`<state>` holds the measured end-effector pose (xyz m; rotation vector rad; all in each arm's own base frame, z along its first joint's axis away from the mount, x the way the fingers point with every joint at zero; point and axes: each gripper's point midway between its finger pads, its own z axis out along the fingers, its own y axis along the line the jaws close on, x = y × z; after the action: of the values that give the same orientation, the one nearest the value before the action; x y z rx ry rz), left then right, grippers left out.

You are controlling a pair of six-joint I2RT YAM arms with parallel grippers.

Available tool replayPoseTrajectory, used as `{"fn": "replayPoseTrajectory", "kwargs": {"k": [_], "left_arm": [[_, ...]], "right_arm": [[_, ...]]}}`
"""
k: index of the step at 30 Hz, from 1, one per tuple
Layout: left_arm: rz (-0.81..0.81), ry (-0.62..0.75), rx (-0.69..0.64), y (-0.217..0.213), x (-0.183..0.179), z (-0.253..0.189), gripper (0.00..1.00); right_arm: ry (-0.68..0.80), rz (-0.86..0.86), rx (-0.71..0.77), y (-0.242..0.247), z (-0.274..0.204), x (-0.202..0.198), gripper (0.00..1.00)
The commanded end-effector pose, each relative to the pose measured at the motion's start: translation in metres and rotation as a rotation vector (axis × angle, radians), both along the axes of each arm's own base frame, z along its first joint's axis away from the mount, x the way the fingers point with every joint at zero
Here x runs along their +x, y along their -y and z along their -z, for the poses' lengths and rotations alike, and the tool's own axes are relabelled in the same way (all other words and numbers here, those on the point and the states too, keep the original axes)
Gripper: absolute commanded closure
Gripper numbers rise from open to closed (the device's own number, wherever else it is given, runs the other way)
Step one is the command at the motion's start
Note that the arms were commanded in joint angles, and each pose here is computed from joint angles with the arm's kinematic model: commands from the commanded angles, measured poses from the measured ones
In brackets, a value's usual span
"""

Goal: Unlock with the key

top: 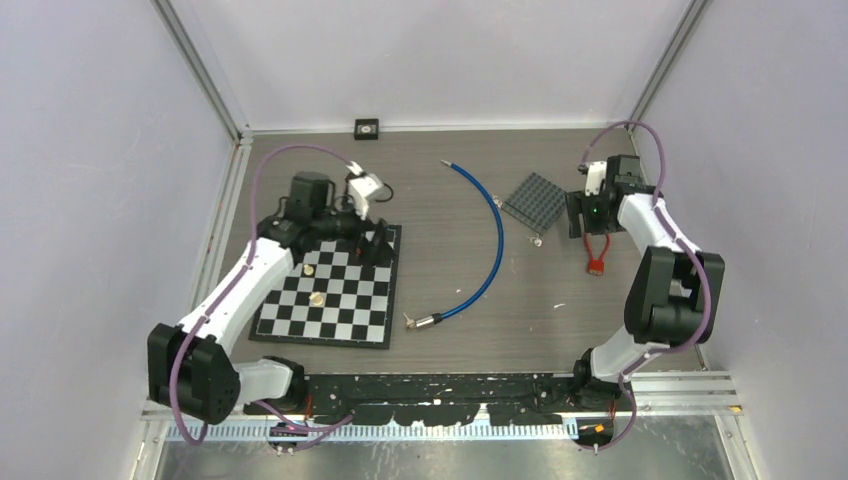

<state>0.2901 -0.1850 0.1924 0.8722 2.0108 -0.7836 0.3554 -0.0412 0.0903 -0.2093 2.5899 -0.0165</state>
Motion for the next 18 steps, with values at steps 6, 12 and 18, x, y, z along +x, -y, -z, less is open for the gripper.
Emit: {"fn": "replayPoseTrajectory", "kwargs": {"k": [6,12,18], "left_arm": [[0.237,-0.013,0.163,0.048,-0.035,0.031,0.01],[0.283,-0.03,0.183,0.06,-0.042,0.045,0.01],[0.382,-0.06,0.271,0.083,-0.063,0.074,0.01]], "right_arm": [[-0.103,-0.001,-0.068,0.04,0.028,0.015,0.34],[-0.185,-0.028,-0.063,0.042,0.049,0.017,0.52],[-0.258,-0.053,-0.038,0.037,0.071,0.002,0.67]]}}
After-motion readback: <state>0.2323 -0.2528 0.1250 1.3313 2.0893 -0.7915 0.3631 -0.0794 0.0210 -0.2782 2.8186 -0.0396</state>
